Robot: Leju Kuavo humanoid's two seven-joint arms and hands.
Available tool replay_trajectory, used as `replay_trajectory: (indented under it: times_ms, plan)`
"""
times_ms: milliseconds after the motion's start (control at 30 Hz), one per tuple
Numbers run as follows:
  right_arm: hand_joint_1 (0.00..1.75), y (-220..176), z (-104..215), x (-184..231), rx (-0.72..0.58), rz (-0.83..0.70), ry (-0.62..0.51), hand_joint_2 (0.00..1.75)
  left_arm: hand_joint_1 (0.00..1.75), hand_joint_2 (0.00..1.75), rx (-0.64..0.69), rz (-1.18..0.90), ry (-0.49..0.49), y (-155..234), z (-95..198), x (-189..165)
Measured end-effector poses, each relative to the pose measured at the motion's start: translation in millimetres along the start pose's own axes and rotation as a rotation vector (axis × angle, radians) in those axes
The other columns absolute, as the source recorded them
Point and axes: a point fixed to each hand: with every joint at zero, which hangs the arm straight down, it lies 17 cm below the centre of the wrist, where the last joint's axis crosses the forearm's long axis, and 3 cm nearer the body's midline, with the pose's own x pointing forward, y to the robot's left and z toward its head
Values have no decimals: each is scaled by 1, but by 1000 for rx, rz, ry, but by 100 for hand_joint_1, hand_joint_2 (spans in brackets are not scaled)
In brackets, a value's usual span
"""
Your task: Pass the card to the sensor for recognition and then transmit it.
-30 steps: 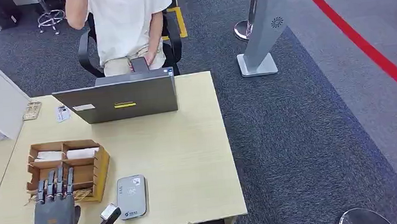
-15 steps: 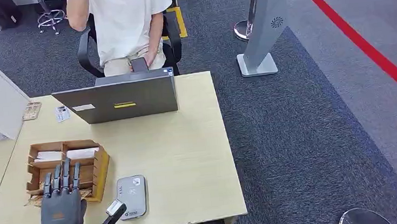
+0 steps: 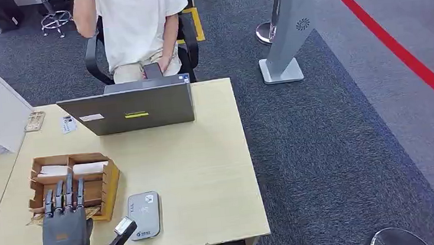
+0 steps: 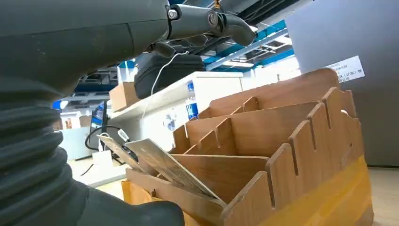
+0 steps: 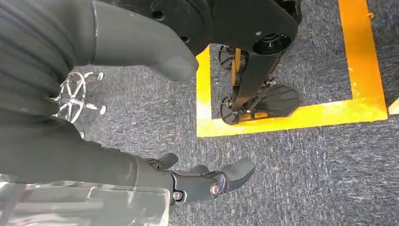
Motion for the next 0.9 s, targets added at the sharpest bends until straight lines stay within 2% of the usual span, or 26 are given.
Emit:
replay_trajectory:
  times_ms: [200,233,900]
  plan:
    - [0,1,0,0,1,0,1,175,0,175,0,0,3,0,0,0]
    - [0,1,0,0,2,0,0,175,175,175,-1,0,3,0,0,0]
    - [0,1,0,0,2,5,-2,175,175,175,-76,11,-3,-14,2,0]
